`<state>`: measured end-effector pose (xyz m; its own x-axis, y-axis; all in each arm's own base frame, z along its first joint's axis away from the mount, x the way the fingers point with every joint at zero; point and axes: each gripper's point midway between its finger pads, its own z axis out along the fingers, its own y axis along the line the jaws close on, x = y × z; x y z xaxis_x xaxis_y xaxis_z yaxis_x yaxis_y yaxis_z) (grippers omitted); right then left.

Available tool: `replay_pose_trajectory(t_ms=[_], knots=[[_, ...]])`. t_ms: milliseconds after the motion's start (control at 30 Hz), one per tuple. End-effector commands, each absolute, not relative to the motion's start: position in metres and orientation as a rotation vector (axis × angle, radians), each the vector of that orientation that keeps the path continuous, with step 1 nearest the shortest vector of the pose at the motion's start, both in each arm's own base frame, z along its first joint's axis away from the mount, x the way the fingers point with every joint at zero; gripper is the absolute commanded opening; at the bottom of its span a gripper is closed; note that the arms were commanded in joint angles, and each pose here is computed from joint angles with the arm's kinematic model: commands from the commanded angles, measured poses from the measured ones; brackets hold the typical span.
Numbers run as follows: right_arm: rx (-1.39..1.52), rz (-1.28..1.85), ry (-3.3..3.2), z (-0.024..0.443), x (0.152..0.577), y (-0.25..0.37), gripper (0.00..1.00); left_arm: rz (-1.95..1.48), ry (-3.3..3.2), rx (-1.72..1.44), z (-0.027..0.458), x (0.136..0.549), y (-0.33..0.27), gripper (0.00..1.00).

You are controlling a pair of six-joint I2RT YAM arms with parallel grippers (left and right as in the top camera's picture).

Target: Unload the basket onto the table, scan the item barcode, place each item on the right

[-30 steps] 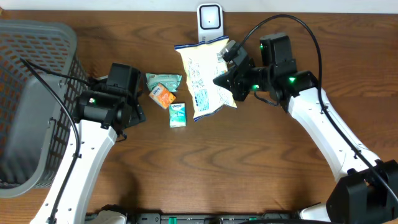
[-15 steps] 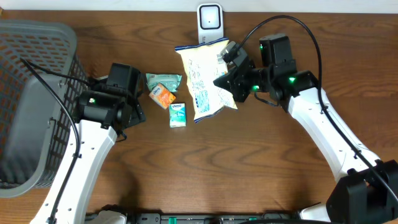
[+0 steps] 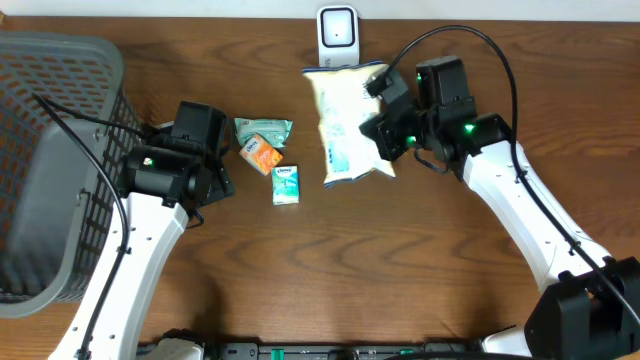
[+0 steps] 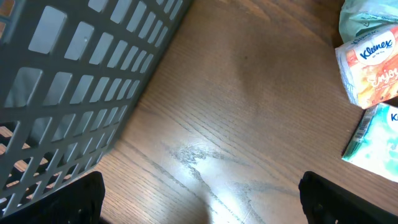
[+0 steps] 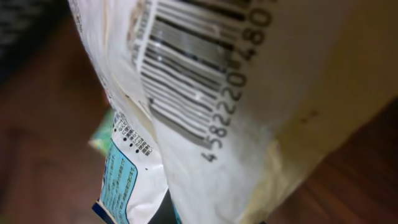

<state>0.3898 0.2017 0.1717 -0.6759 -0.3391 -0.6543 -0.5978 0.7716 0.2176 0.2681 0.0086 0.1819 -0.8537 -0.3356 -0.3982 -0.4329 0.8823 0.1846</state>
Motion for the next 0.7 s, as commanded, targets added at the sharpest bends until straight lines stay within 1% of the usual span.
replay_pose_trajectory(t_ms=[0, 133, 267, 500, 667], knots=[[-0.454, 0.255, 2.443, 0.167, 0.407, 0.158, 0.01, 0.393, 2.677, -0.586, 0.185, 0.268, 0.012, 0.98], [-0.279, -0.037, 2.507, 0.154, 0.412, 0.115, 0.01, 0.393, 2.677, -0.586, 0.185, 0.268, 0.012, 0.97], [-0.228, -0.278, 2.544, 0.138, 0.412, 0.085, 0.01, 0.393, 2.677, -0.586, 0.185, 0.268, 0.012, 0.98], [-0.281, -0.456, 2.677, 0.095, 0.400, 0.067, 0.01, 0.393, 2.677, -0.586, 0.185, 0.268, 0.012, 0.97], [-0.335, -0.671, 2.684, 0.093, 0.394, 0.044, 0.01, 0.393, 2.677, -0.585, 0.185, 0.268, 0.012, 0.98]])
